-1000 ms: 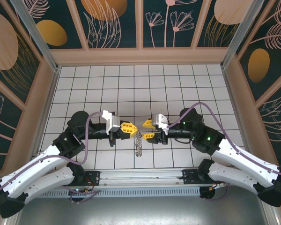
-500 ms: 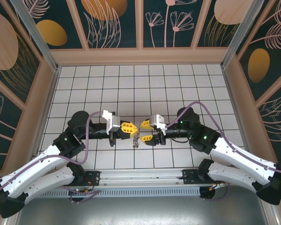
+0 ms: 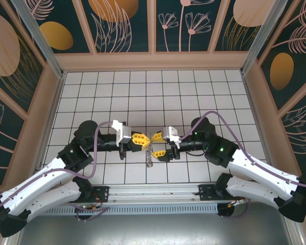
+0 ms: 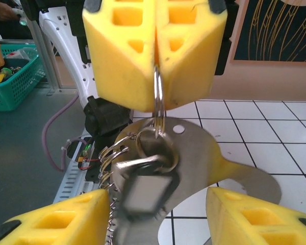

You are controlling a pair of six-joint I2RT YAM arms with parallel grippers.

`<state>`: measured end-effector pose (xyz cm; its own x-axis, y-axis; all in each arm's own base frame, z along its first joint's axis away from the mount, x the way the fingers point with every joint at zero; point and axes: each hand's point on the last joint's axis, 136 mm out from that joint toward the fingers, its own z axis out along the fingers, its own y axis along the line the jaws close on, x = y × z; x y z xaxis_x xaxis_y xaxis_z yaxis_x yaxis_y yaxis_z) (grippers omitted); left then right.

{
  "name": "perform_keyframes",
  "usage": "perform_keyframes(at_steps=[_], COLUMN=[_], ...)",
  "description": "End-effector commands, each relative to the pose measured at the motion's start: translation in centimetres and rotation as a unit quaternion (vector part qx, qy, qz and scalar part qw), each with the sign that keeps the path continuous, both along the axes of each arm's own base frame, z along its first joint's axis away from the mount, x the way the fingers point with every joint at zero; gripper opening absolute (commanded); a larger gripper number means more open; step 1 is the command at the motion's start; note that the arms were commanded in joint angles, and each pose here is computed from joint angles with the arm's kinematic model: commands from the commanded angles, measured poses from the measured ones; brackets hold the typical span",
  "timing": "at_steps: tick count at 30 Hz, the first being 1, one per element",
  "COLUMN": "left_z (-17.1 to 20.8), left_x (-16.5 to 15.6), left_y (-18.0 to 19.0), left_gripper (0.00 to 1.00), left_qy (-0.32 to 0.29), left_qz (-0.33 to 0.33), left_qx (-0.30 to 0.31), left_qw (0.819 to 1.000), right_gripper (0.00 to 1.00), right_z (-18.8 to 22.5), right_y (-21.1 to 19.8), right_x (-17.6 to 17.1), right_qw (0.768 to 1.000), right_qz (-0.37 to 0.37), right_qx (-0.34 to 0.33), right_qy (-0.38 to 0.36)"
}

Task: Put the keys on the keyring

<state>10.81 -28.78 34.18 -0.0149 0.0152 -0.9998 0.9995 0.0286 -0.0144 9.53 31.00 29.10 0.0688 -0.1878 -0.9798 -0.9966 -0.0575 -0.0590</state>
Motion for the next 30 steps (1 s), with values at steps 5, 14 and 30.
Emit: perform_keyframes(at_steps=[5,14,30], left_z=[2.3,2.1,1.5], left_x=[-0.3,-0.3,-0.1], left_y=[0.1,0.1,0.0], left_gripper=[0.0,0.0,0.0], left_qy=[-0.028,-0.024,-0.027], left_qz=[-0.006,-0.008,-0.002], left_qx=[-0.019,-0.02,-0.011], left_qw=[0.999,0.999,1.0], right_gripper=[0.54,0.35,0.0], right_z=[0.9,1.0,2.3], right_y=[0.0,0.0,-0.4], right_x=[-0.8,0.0,1.6], right_qw=[1.0,0.999,0.995], right_qz=[0.017,-0.005,-0.062], right_qx=[0.02,0.026,0.059], right_qy=[-0.009,-0.02,-0.051])
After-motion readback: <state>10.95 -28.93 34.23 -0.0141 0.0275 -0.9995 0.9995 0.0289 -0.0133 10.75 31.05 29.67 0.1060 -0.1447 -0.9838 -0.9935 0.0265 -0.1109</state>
